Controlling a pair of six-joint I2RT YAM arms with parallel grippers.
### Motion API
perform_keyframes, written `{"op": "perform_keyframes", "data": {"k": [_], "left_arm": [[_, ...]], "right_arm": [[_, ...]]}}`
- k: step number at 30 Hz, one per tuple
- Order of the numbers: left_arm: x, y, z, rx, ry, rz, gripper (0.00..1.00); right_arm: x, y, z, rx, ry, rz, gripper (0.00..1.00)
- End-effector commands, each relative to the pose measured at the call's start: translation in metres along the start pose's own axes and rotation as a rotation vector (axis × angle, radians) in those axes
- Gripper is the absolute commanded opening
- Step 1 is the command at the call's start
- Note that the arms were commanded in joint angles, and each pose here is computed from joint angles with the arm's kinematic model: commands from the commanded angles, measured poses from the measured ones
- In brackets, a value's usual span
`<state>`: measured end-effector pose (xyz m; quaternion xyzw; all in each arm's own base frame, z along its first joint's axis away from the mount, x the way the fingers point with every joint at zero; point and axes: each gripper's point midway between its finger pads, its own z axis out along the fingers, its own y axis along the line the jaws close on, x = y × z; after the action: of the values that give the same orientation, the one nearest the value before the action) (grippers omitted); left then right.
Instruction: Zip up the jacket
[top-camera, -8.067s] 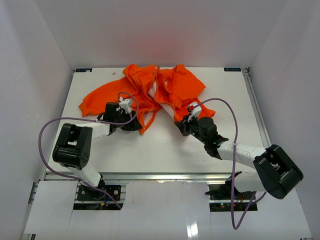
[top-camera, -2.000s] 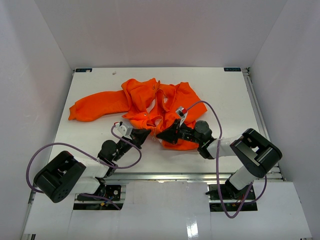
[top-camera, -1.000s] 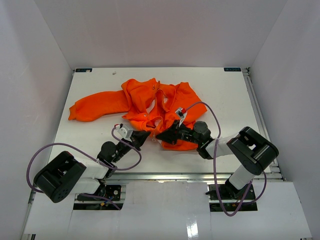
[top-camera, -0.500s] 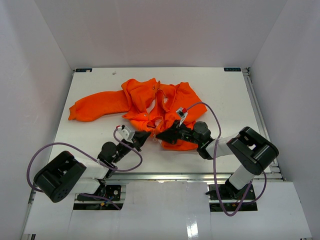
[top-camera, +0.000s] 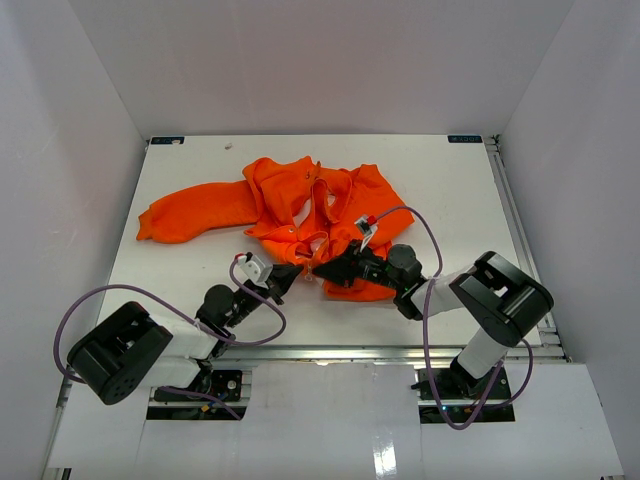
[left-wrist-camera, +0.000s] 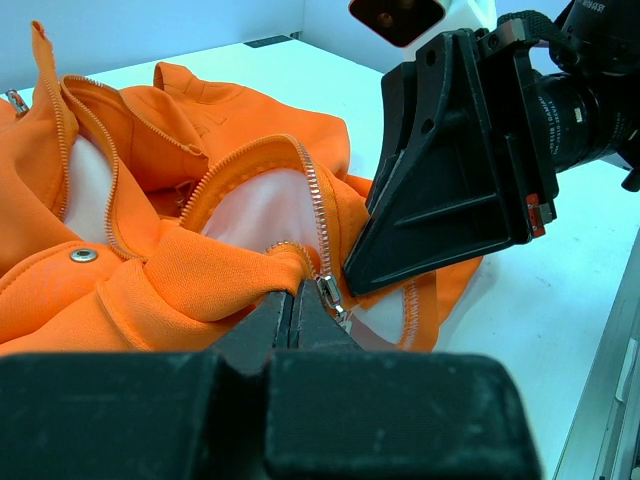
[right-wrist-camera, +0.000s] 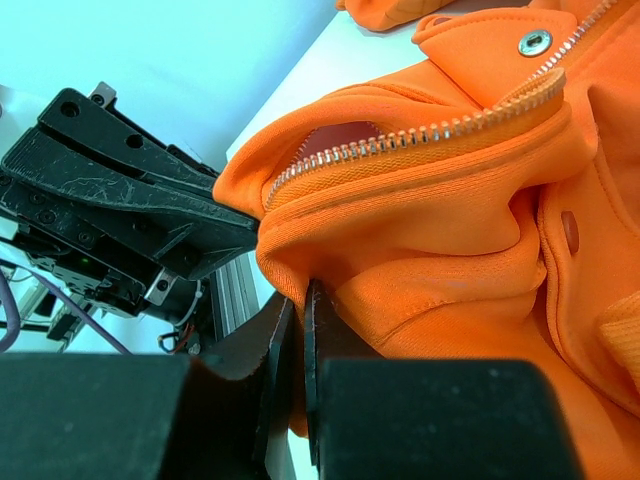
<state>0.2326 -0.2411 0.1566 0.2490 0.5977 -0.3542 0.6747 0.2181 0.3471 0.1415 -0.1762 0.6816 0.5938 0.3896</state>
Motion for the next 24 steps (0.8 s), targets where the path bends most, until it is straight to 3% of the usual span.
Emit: {"op": "perform_keyframes", "data": {"k": [1, 13, 24], "left_arm": [[-0.097, -0.028, -0.014, 0.113, -0.403, 0.085, 0.00], [-0.095, -0.034, -0.023, 0.139, -0.396, 0.075, 0.00], [-0.078, -0.045, -0.011, 0.213, -0.311, 0.072, 0.00]], "right_arm": [[-0.024, 0.013, 0.005, -0.067, -0.092, -0.055, 0.08], [-0.031, 0.017, -0.009, -0.156, -0.066, -0.143, 0.08], [-0.032, 0.027, -0.005, -0.254, -0.009, -0.180, 0.08]]}}
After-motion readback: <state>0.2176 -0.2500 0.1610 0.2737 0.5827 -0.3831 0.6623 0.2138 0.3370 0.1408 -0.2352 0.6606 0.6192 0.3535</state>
